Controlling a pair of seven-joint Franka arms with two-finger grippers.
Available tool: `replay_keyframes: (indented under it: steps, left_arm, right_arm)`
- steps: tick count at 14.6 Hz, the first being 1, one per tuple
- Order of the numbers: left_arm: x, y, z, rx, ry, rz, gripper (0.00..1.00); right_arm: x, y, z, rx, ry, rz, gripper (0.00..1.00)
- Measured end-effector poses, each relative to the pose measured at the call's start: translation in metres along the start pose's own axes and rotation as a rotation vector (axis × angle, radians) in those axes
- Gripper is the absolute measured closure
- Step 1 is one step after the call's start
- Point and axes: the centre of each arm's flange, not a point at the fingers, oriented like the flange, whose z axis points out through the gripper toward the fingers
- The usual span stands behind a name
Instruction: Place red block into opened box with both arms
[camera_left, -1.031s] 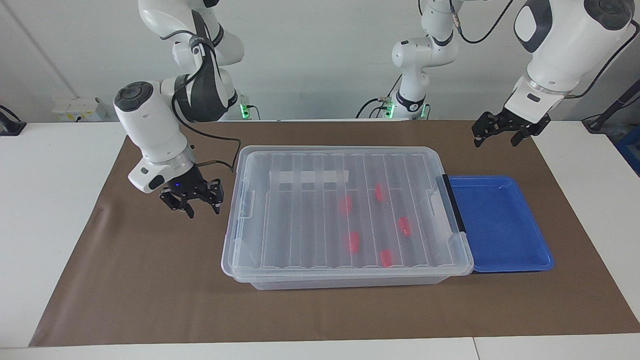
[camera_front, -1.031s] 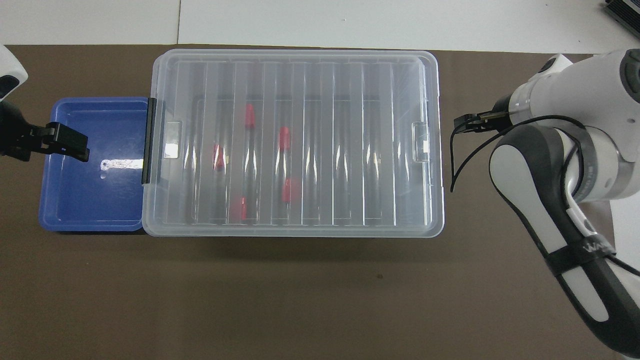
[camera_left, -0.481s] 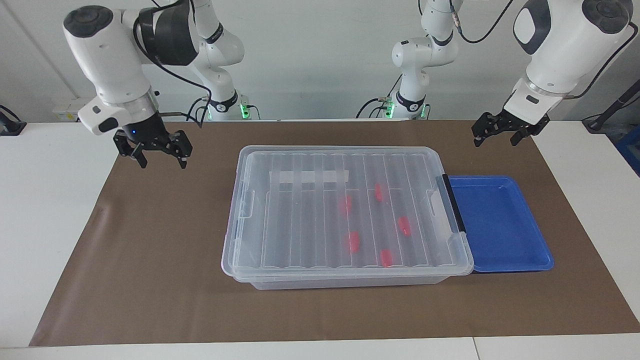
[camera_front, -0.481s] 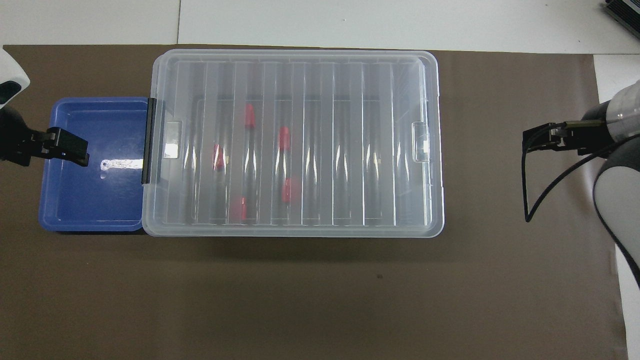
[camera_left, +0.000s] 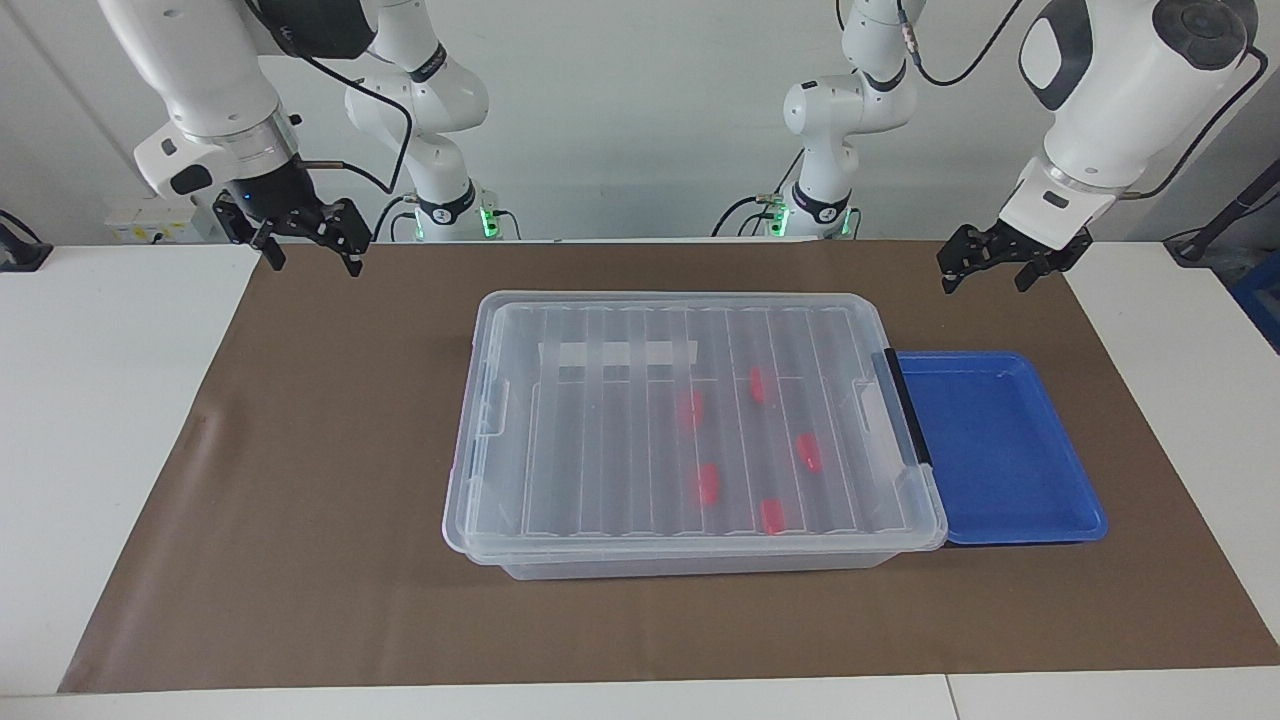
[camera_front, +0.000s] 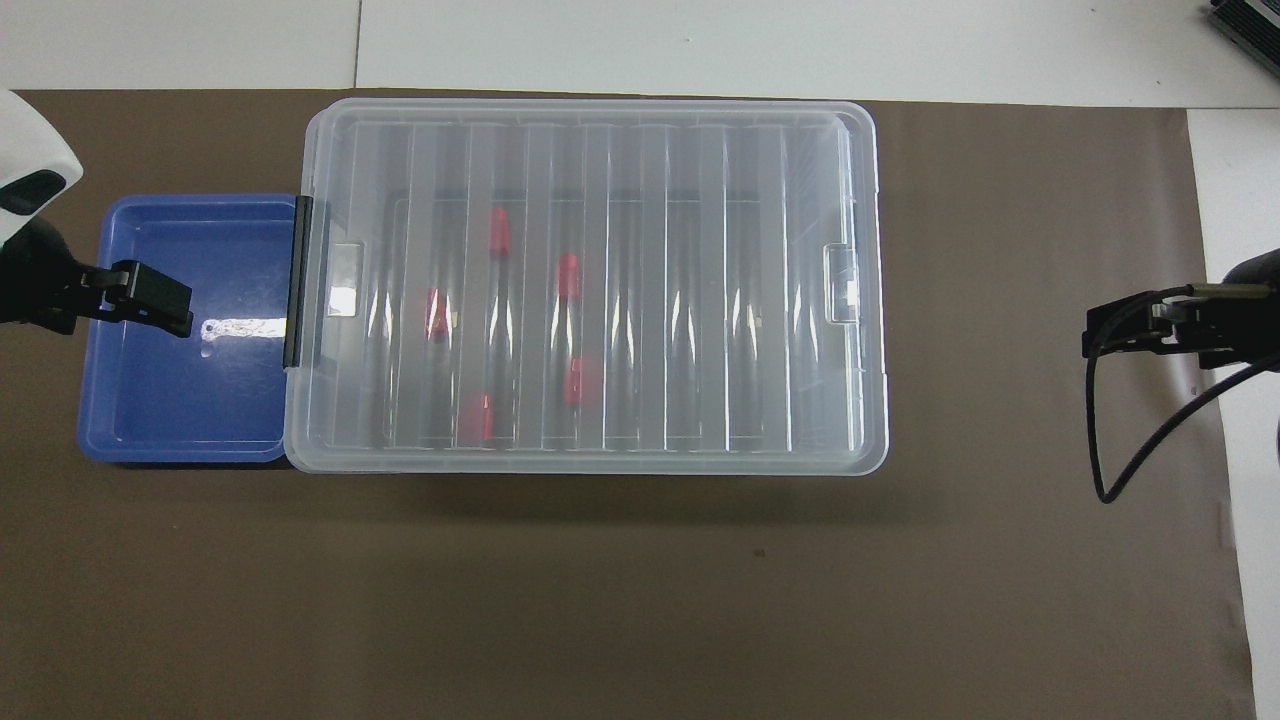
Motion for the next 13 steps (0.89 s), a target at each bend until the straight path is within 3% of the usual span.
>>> replay_keyframes:
  steps: [13]
  left_arm:
    - [-0.002,-0.022,0.004,0.01,0.01,-0.021,0.0]
  right_arm:
    - [-0.005,0.008,-0.013,-0.003,-0.025,-0.035,0.0]
